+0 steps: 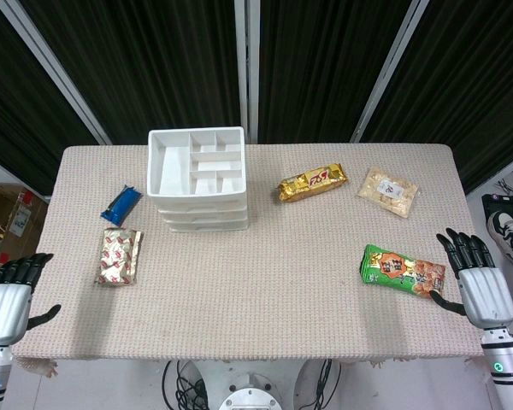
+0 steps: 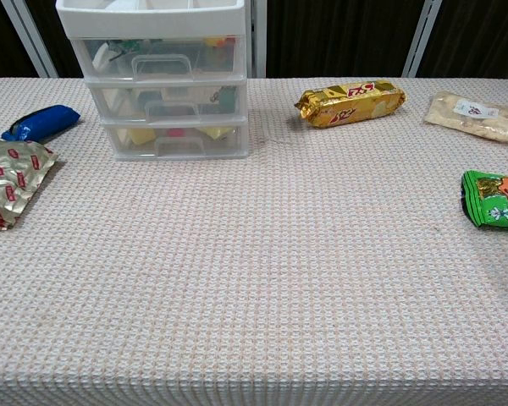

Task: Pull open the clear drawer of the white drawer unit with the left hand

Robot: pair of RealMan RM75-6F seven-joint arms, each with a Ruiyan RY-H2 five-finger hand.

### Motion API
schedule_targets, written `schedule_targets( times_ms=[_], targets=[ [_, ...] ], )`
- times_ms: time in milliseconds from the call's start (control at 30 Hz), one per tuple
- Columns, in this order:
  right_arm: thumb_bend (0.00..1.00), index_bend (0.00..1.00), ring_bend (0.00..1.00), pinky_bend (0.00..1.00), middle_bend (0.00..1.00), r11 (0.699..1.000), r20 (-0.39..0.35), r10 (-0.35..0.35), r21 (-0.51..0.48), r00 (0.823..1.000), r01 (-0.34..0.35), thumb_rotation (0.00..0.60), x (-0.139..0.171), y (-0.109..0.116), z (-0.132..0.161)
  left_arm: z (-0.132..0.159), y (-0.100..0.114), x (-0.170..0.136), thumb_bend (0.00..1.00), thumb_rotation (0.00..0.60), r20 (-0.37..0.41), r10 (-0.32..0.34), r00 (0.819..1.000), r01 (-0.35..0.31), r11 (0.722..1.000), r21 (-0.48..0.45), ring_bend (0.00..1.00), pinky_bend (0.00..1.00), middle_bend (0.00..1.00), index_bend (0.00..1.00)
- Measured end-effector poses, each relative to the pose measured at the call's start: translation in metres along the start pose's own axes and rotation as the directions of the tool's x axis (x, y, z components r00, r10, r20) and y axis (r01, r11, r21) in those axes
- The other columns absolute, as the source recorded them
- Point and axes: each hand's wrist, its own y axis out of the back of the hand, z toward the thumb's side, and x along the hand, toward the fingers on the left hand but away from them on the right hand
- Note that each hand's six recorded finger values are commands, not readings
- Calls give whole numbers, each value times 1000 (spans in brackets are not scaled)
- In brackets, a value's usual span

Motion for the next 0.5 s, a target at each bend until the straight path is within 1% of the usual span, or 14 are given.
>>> schedule_targets(
  times_ms=[133, 300, 433, 500],
  targets=[
    [78, 0, 0, 0, 14, 1000, -5, -1, -5, 1000, 1, 600, 2, 0, -1, 4, -3, -2, 52, 600, 7, -9, 1000, 9, 1000, -2, 185, 205, 184, 174],
    [78, 0, 0, 0, 14, 1000, 0, -9, -13, 1000, 9, 600, 7, 2, -6, 9, -1, -4, 52, 600, 17, 3, 1000, -3, 1000, -8, 185, 205, 186, 174],
    [77, 0, 0, 0, 13, 999, 6, -33, -20, 999, 34, 600, 10, 9, -13, 21, 1, 1, 51, 600, 56, 13, 998, -12, 1000, -25, 199, 215, 202, 184],
    [77, 0, 0, 0, 13, 999, 4, -45, -17, 999, 45, 600, 10, 13, -14, 30, 2, 6, 57, 600, 86, 18, 996, -14, 999, -42, 229, 262, 233, 209]
  ],
)
